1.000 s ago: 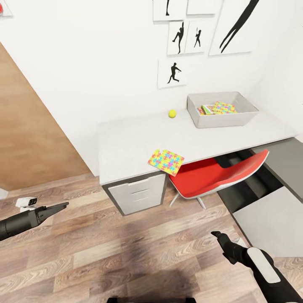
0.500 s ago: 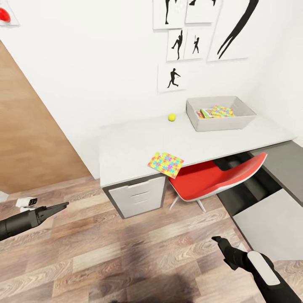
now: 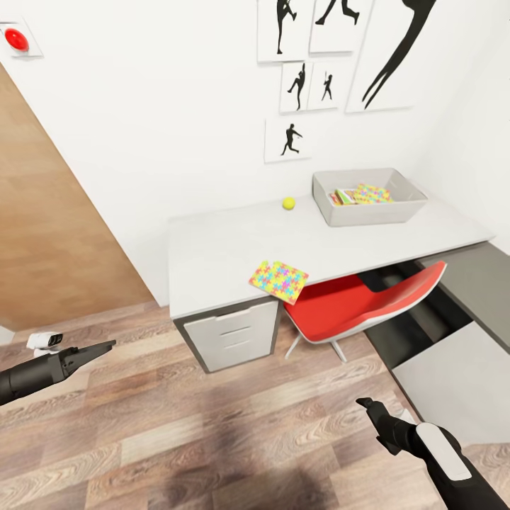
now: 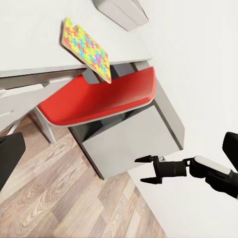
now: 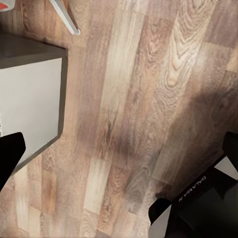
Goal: Put all the toys in the child's room - the three board games (two on the bed and one on the table), the two jigsaw puzzles on the table, and the tennis ball on the table - inside the toy box on the table in the child's room.
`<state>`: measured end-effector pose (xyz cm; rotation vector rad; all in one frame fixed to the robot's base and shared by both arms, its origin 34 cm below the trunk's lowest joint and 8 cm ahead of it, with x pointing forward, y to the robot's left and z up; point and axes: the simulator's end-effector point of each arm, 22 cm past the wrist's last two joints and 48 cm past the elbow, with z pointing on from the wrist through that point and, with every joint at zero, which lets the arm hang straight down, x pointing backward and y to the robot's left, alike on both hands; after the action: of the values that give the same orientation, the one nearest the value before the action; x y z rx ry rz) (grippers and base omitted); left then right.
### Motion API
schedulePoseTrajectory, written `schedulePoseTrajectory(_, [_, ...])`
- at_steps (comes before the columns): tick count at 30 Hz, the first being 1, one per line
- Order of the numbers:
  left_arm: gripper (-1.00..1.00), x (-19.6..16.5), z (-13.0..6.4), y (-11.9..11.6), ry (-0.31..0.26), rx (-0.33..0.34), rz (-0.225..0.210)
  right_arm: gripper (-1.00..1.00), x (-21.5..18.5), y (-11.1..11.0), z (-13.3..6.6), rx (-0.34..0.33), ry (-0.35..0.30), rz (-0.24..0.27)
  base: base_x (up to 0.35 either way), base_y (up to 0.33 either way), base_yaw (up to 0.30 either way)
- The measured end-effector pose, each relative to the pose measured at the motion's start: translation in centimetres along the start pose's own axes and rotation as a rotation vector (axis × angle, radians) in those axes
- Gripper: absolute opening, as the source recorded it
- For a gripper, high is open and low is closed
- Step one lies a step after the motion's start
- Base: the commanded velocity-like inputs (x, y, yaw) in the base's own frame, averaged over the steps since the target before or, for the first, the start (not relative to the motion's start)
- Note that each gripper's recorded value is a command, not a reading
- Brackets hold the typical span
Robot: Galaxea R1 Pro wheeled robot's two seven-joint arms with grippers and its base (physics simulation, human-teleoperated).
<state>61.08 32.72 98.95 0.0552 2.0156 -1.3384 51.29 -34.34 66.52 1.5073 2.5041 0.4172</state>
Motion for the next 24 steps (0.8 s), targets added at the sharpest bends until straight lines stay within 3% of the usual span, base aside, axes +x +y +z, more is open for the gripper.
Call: schedulePoseTrajectory(24, [1.0,-1.2,-0.4,-1.6,-0.019,0.013,0.033,1.0,-0.5,1.6,-1.1,-0.032,-0.016,-0.007,0.0,0.0,0.0])
